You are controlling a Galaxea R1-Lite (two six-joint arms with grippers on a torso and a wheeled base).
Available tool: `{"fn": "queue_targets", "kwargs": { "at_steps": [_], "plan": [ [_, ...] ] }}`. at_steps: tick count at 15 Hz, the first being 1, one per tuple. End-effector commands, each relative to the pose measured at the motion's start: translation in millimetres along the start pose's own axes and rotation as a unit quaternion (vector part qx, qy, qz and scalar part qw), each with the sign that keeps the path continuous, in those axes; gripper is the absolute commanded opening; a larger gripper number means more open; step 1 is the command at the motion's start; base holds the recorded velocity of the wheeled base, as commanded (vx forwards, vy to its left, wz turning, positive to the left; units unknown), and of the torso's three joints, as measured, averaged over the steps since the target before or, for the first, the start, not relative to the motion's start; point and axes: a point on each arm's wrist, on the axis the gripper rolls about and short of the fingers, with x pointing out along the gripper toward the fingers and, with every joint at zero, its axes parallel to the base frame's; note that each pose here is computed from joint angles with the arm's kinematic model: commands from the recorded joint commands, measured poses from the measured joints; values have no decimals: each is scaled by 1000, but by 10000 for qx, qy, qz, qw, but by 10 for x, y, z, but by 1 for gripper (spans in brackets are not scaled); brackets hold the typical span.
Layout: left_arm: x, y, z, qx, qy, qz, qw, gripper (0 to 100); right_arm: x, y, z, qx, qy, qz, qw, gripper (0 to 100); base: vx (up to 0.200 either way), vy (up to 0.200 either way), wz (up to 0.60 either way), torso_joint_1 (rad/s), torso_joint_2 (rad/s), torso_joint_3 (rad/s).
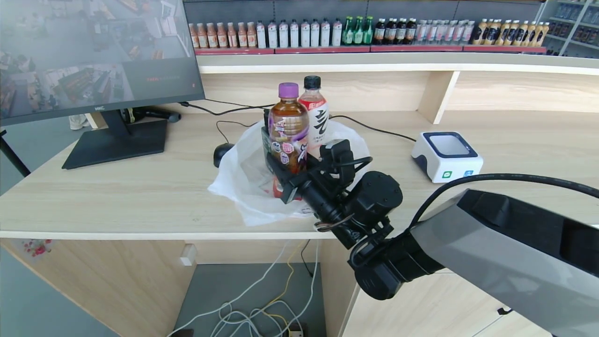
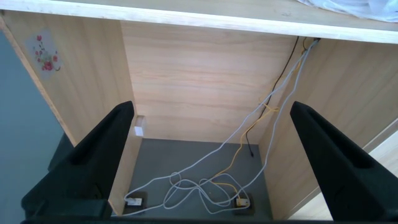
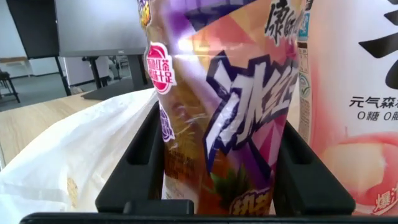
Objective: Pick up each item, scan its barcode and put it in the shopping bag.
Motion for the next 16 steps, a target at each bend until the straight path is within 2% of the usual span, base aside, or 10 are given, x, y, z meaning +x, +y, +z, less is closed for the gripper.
{"fn": "queue_targets", "kwargs": {
  "at_steps": [1,6,12,13,16],
  "plan": [
    [0,0,0,-4,-2,3,10000,100,-13,11,-75,7,70,20,10000,0,0,0,0,0,0,0],
    [0,0,0,-4,-2,3,10000,100,-38,5,-195,14,170,7,9999,0,0,0,0,0,0,0],
    [0,0,0,-4,-2,-5,10000,100,-32,-2,-167,33,139,-1,9999,0,0,0,0,0,0,0],
    [0,0,0,-4,-2,-5,10000,100,-32,-2,-167,33,139,-1,9999,100,0,0,0,0,0,0],
    [0,0,0,-4,-2,3,10000,100,-22,19,-128,34,93,50,9999,100,0,0,0,0,0,0]
  ]
}}
